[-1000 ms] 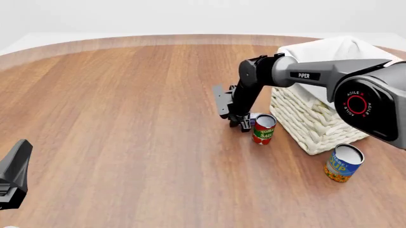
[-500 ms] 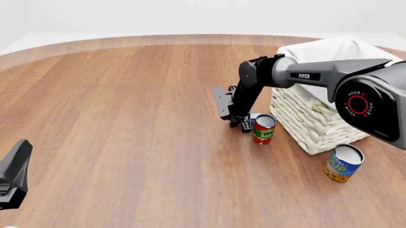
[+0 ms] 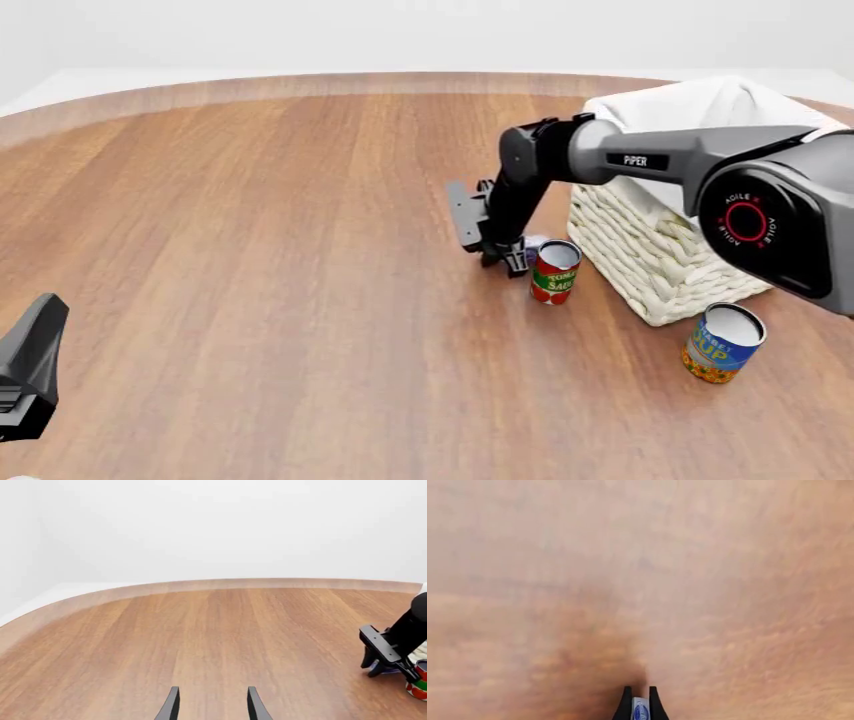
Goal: Pick up the alphabet soup and the cream cheese box, and put them in the basket.
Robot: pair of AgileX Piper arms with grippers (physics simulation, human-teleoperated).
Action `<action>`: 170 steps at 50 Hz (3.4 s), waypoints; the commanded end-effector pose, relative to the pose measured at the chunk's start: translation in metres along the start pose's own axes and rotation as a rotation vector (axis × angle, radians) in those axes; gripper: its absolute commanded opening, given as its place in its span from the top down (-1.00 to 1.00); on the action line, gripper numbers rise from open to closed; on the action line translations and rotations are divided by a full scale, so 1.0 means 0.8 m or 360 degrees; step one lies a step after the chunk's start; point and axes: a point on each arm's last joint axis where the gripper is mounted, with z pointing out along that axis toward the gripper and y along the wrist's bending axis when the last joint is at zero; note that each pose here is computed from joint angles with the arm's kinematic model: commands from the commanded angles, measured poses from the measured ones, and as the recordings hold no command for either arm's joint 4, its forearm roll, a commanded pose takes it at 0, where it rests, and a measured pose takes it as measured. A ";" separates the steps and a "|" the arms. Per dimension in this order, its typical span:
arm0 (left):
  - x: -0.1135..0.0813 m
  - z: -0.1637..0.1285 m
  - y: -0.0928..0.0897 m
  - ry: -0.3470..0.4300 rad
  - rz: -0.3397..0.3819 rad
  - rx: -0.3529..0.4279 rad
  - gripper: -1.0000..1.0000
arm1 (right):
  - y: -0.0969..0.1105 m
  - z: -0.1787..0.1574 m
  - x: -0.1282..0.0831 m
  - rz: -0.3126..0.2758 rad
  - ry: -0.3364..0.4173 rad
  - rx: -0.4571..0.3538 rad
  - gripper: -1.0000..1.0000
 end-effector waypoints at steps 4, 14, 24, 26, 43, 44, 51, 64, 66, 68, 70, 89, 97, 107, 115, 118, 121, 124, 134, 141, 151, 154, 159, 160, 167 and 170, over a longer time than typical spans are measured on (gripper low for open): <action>0.000 0.000 0.000 0.0000 0.0000 0.0000 -1.00 | -0.008 -0.002 -0.007 -0.0033 -0.0003 0.0034 1.00; 0.000 0.000 0.000 0.0000 0.0000 0.0000 -1.00 | -0.011 -0.009 -0.012 -0.0053 -0.0009 0.0053 1.00; 0.000 0.000 0.000 0.0000 0.0000 0.0000 -1.00 | -0.017 -0.021 -0.016 -0.0061 -0.0019 0.0093 1.00; 0.000 0.000 0.000 0.0000 0.0000 0.0000 -1.00 | -0.019 -0.023 -0.016 -0.0055 -0.0020 0.0101 1.00; 0.000 0.000 0.000 0.0000 0.0000 0.0000 -1.00 | -0.018 -0.045 -0.019 -0.0049 -0.0036 0.0167 1.00; 0.000 0.000 0.000 0.0000 0.0000 0.0000 -1.00 | -0.017 -0.046 -0.019 -0.0048 -0.0037 0.0170 1.00; 0.000 0.000 0.000 0.0000 0.0000 0.0000 -1.00 | -0.019 -0.050 -0.013 -0.0038 -0.0038 0.0208 1.00; 0.000 0.000 0.000 0.0000 0.0000 0.0000 -1.00 | -0.021 -0.071 -0.039 0.0061 -0.0098 0.0303 1.00; 0.000 0.000 0.000 0.0000 0.0000 0.0000 -1.00 | -0.014 -0.088 -0.064 0.0093 -0.0151 0.0343 1.00; 0.000 0.000 0.000 0.0000 0.0000 0.0000 -1.00 | -0.012 -0.093 -0.070 0.0103 -0.0166 0.0357 1.00; 0.000 0.000 0.000 0.0000 0.0000 0.0000 -1.00 | -0.013 -0.094 -0.067 0.0114 -0.0165 0.0366 1.00; 0.000 0.000 0.000 0.0000 0.0000 0.0000 -1.00 | -0.008 -0.113 -0.070 0.0314 -0.0250 0.0490 1.00; 0.000 0.000 0.000 0.0000 0.0000 0.0000 -1.00 | -0.004 -0.117 -0.068 0.0365 -0.0271 0.0518 1.00; 0.000 0.000 0.000 0.0000 0.0000 0.0000 -1.00 | 0.004 -0.134 -0.075 0.0433 -0.0334 0.0585 1.00; 0.000 0.000 0.000 0.0000 0.0000 0.0000 -1.00 | 0.023 -0.154 -0.092 0.0509 -0.0442 0.0653 1.00; 0.000 0.000 0.000 0.0000 0.0000 0.0000 -1.00 | 0.032 -0.161 -0.100 0.0543 -0.0489 0.0669 1.00; 0.000 0.000 0.000 0.0000 0.0000 0.0000 -1.00 | 0.035 -0.168 -0.103 0.0563 -0.0520 0.0694 1.00; 0.000 0.000 0.000 0.0000 0.0000 0.0000 -1.00 | 0.042 -0.181 -0.108 0.0569 -0.0566 0.0724 1.00; 0.000 0.000 0.000 0.0000 0.0000 0.0000 -1.00 | 0.059 -0.207 -0.112 0.0549 -0.0641 0.0799 1.00; 0.000 0.000 0.000 0.0000 0.0000 0.0000 -1.00 | 0.066 -0.216 -0.112 0.0600 -0.0689 0.0820 1.00; 0.000 0.000 0.000 0.0000 0.0000 0.0000 -1.00 | 0.098 -0.271 -0.126 0.0709 -0.0917 0.0894 1.00; 0.000 0.000 0.000 0.0000 0.0000 0.0000 -1.00 | 0.103 -0.278 -0.127 0.0722 -0.0952 0.0906 1.00; 0.000 0.000 0.000 0.0000 0.0000 0.0000 -1.00 | 0.116 -0.290 -0.127 0.0758 -0.1021 0.0923 1.00; 0.000 0.000 0.000 0.0000 0.0000 0.0000 -1.00 | 0.115 -0.289 -0.126 0.0764 -0.1021 0.0925 1.00; 0.000 0.000 0.000 0.0000 0.0000 0.0000 -1.00 | 0.124 -0.300 -0.121 0.0849 -0.1094 0.0942 1.00; 0.000 0.000 0.000 0.0000 0.0000 0.0000 -1.00 | 0.132 -0.309 -0.122 0.0867 -0.1146 0.0946 1.00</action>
